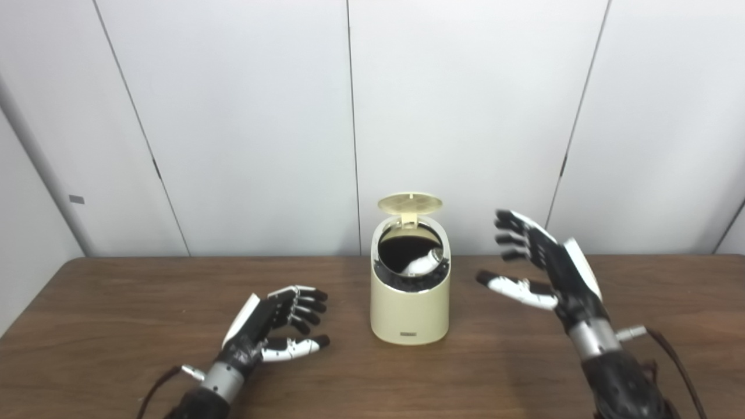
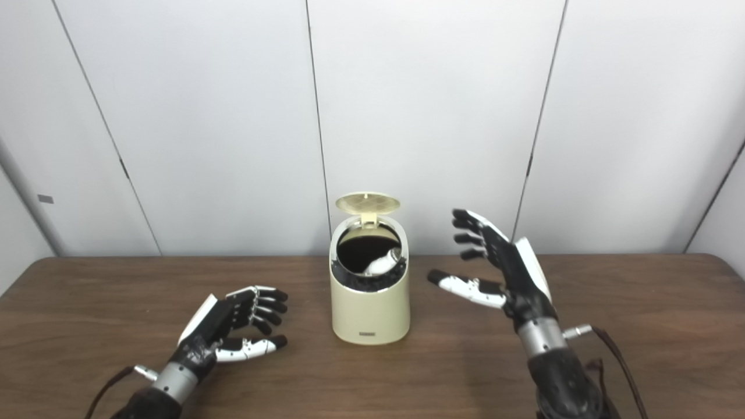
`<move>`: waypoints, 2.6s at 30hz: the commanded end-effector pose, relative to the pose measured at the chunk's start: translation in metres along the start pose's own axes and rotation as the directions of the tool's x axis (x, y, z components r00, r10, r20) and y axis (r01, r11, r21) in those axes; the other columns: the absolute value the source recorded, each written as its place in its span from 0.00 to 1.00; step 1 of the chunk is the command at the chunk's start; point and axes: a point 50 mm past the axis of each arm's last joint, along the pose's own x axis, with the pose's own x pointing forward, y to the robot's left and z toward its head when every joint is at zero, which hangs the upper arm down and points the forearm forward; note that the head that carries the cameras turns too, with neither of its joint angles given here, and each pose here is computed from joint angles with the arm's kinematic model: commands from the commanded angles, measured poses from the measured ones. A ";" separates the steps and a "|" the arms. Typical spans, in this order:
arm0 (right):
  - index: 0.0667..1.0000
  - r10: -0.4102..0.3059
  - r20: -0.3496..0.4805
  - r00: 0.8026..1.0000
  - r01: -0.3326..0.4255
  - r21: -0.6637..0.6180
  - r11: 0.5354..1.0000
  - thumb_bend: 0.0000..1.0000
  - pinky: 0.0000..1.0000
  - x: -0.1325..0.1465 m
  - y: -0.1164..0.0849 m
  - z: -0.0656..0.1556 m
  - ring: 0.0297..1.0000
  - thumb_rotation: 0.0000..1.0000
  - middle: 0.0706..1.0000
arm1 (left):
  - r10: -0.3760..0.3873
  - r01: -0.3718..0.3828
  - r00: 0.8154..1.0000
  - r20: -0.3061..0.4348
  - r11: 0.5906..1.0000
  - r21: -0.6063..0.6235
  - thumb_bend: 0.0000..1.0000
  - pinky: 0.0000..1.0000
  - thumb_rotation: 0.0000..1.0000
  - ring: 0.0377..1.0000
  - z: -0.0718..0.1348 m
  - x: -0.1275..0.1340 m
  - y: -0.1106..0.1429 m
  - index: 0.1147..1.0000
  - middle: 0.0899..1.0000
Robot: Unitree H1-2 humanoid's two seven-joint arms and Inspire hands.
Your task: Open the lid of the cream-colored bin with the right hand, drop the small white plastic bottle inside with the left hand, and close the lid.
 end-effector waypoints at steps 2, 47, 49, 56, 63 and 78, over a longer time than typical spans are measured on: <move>0.76 0.003 0.128 0.992 0.017 -0.157 0.988 0.60 0.65 0.030 -0.014 0.034 0.76 0.44 0.78 | 0.045 -0.046 0.996 0.082 0.999 0.014 0.60 0.54 0.00 0.60 0.011 0.006 0.007 0.67 0.64; 0.63 0.362 0.219 0.906 -0.193 -0.549 0.813 0.65 0.64 0.098 -0.012 0.130 0.74 0.58 0.67 | 0.123 -0.126 0.992 -0.034 0.988 -0.094 0.56 0.60 0.00 0.60 -0.028 -0.015 -0.038 0.65 0.63; 0.62 0.368 0.225 0.902 -0.191 -0.556 0.809 0.64 0.64 0.097 -0.013 0.131 0.73 0.58 0.66 | 0.124 -0.126 0.992 -0.032 0.988 -0.093 0.57 0.59 0.00 0.60 -0.028 -0.015 -0.038 0.65 0.63; 0.56 0.380 0.228 0.896 -0.194 -0.570 0.799 0.63 0.61 0.094 -0.014 0.136 0.69 0.54 0.61 | 0.126 -0.130 0.991 -0.043 0.986 -0.101 0.57 0.60 0.00 0.60 -0.027 -0.016 -0.037 0.65 0.63; 0.56 0.410 0.206 0.889 -0.224 -0.584 0.780 0.63 0.66 0.090 -0.016 0.135 0.72 0.52 0.59 | 0.129 -0.132 0.991 -0.037 0.986 -0.099 0.57 0.59 0.00 0.59 -0.025 -0.016 -0.038 0.65 0.62; 0.60 0.542 0.066 0.838 -0.363 -0.675 0.642 0.63 0.74 0.068 -0.008 0.122 0.80 0.49 0.62 | 0.151 -0.154 0.988 -0.032 0.981 -0.120 0.58 0.58 0.00 0.59 -0.024 -0.014 -0.041 0.64 0.62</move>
